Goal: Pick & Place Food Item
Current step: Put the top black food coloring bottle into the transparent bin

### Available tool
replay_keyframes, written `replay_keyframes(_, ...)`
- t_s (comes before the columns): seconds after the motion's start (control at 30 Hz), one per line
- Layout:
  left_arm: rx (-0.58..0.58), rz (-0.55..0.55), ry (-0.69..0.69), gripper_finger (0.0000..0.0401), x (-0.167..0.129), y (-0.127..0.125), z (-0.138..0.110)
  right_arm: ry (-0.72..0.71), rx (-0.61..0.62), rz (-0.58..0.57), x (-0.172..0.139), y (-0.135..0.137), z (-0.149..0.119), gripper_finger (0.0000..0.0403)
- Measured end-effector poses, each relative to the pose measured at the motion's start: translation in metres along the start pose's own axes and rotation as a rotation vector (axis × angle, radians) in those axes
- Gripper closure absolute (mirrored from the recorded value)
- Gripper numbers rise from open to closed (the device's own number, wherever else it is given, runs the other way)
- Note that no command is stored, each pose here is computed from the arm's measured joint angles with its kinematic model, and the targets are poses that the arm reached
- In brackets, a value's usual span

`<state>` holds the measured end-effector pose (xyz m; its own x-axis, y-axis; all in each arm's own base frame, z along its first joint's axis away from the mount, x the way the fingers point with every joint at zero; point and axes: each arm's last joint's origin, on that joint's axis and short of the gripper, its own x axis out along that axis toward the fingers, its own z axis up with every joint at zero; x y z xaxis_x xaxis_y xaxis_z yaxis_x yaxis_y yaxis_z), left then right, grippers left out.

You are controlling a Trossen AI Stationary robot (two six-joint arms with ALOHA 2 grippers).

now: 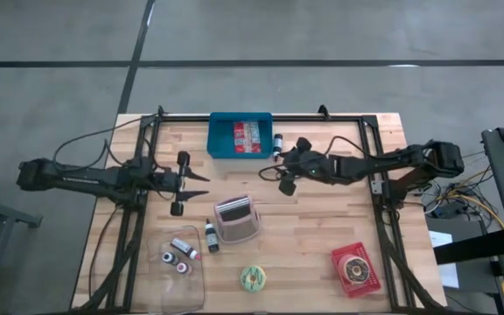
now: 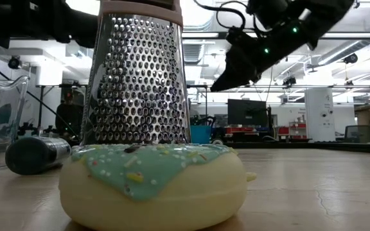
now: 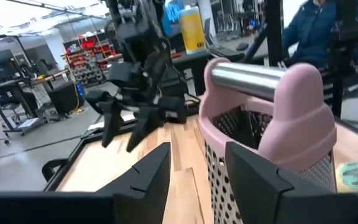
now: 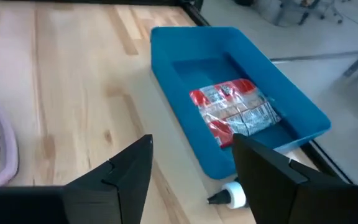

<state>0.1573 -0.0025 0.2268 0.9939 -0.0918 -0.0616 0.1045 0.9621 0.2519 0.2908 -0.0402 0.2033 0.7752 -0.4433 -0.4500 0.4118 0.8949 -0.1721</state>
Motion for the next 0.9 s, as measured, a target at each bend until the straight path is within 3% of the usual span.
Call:
replay_keyframes(0.23,0.05,0.003,0.018,0.0245,-0.002,0.0,-0.001,0.055,0.138,-0.076,0.006,-0.015,0.016,0.0193)
replay_keyframes(0.67,0.042,0.004,0.003,0.0245,-0.003,0.0,0.001,0.188,0.359,-0.111,0.051,-0.058,-0.008,0.0082)
replay_keyframes(0.9,0.035,0.004,-0.004,0.0245,-0.004,0.001,0.003,0.291,0.397,-0.158,0.077,-0.063,-0.015,0.0066)
